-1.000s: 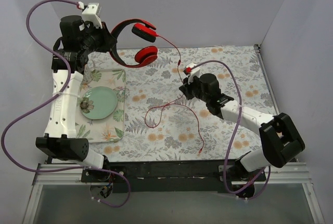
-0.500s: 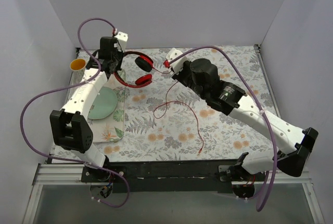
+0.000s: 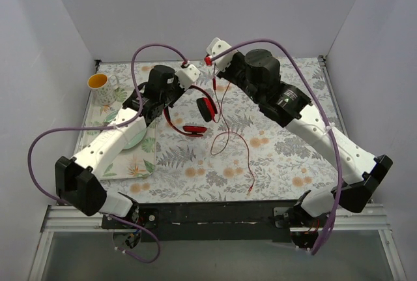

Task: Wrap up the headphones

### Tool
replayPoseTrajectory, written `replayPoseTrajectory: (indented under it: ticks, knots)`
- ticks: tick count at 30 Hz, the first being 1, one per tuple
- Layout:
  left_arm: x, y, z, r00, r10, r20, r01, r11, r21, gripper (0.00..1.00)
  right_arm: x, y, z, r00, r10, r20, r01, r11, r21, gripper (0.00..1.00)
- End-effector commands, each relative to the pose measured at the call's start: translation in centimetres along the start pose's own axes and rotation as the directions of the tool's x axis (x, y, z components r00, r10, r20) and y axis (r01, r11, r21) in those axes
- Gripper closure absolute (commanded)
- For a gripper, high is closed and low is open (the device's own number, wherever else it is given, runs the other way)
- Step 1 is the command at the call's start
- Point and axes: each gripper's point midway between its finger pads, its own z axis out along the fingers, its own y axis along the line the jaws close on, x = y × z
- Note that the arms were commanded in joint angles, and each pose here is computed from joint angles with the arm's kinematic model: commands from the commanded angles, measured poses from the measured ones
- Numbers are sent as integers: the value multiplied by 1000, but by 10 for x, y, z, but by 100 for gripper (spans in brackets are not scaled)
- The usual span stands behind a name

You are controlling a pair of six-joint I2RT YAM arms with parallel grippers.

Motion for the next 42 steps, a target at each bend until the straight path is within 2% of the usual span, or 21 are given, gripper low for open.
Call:
replayPoseTrajectory:
  ticks: [1, 5, 7, 13, 17, 24, 34, 37, 42]
  knots:
    - [-33, 18, -36, 991, 23, 132, -20, 1000, -23, 100, -6, -45, 1, 999, 7, 42, -10, 998, 65, 99]
    - [-34, 17, -42, 991, 36, 130, -36, 999, 0, 100, 6, -65, 5, 999, 37, 38, -40, 996, 84, 99]
    - [-40, 4, -50, 988, 33, 152, -46, 995, 86, 100, 3, -67, 8, 997, 37, 65, -41, 997, 59, 99]
    - [-43, -24, -57, 990, 36, 133, -59, 983, 171, 100, -9, -69, 22, 993, 34, 112, -34, 999, 0, 99]
    - [-44, -47, -69, 988, 50, 143, -87, 959, 268, 100, -6, -85, 34, 989, 89, 118, -89, 996, -13, 99]
    - [-59, -77, -96, 984, 16, 180, -93, 900, 425, 100, 3, -78, 58, 978, 170, 119, -161, 983, -84, 99]
    - [-81, -107, -115, 974, -25, 225, -107, 825, 554, 100, 0, -47, 82, 932, 337, 131, -305, 928, -216, 99]
    - [-86, -106, -116, 972, -36, 232, -101, 828, 551, 100, 7, -41, 87, 926, 363, 106, -333, 915, -225, 99]
    - [-78, -98, -98, 981, -22, 192, -76, 868, 490, 100, 4, -45, 85, 918, 383, 105, -355, 910, -214, 99]
